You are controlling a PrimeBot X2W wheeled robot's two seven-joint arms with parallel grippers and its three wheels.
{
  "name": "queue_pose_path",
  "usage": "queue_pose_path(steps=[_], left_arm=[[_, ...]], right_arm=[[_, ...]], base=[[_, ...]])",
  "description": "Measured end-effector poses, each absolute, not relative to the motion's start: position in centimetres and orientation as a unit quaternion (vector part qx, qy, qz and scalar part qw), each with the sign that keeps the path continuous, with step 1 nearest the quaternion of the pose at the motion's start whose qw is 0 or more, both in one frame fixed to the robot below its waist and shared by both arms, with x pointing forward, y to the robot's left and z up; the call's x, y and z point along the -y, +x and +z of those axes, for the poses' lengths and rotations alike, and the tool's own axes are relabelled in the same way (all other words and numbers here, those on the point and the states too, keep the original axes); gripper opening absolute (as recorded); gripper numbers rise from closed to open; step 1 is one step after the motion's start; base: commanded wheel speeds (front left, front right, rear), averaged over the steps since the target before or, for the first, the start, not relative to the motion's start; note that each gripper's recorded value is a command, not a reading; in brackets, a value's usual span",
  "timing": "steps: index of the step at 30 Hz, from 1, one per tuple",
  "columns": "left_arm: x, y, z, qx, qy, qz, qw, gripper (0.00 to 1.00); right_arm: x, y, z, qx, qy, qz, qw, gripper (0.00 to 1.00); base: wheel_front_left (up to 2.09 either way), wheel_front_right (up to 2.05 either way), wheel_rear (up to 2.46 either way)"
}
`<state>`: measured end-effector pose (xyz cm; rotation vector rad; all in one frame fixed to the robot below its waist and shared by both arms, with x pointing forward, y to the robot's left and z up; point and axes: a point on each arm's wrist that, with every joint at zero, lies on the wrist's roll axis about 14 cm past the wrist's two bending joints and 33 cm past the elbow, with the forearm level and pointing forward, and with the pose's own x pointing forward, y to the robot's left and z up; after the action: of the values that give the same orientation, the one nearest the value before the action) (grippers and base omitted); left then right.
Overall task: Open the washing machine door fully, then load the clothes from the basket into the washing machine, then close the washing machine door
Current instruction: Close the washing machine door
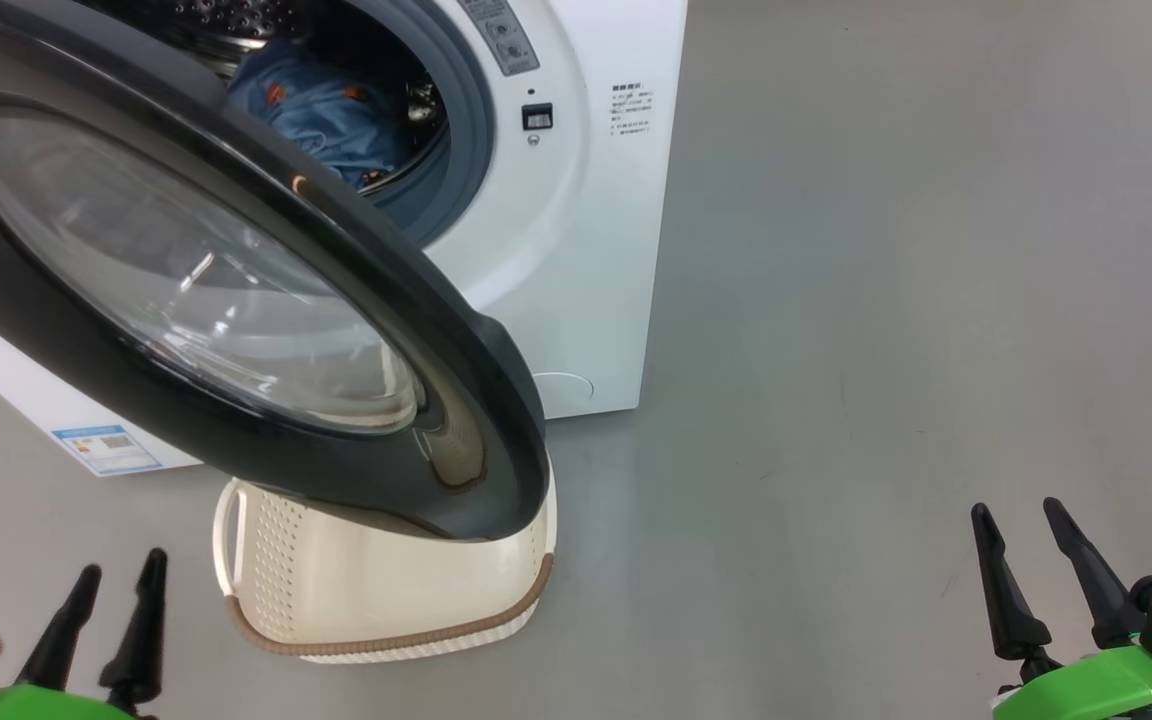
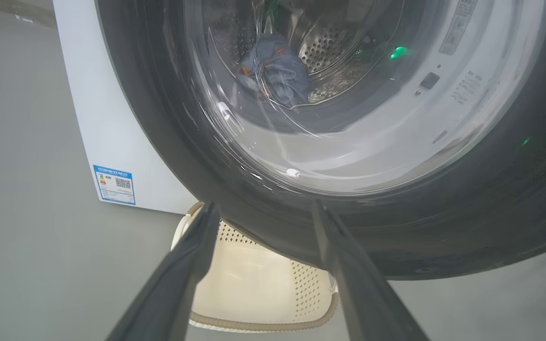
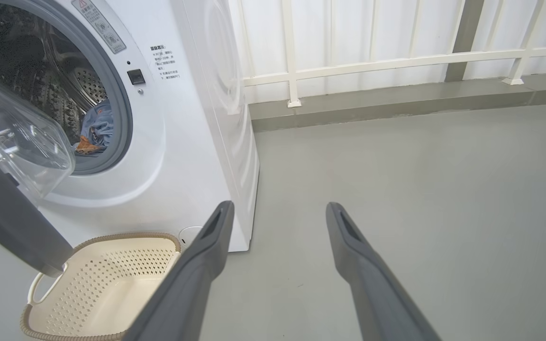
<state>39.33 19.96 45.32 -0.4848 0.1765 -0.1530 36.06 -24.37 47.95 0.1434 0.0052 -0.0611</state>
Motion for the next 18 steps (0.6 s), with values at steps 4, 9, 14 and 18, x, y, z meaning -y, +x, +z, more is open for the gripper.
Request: queue_pose_path(steps=[4,9,14,18], left_arm=[[-19.4,39.7,46.4,-0.056,-0.194,-0.082,0.976,1.00],[-18.9,39.0,46.7,-0.038,-0.142,-0.078,0.986,1.00],[-18.6,38.3,46.4,-0.039,-0.118,-0.075,0.989,1.00],[-18.7,38.0,46.4,-0.036,-0.111,-0.068,0.991,1.00]], right_arm=[[24.6,36.0,48.1,0.000,0.071,-0.034,0.997,1.00],[24.6,36.0,48.2,0.001,0.071,-0.034,0.997,1.00],[24.5,36.0,48.3,0.002,0.072,-0.033,0.997,1.00],[24.5,35.9,48.4,0.004,0.072,-0.032,0.997,1.00]], base=[[0.00,0.00,0.00],[0.00,0.00,0.00],[0.00,0.00,0.00],[0.00,0.00,0.00]])
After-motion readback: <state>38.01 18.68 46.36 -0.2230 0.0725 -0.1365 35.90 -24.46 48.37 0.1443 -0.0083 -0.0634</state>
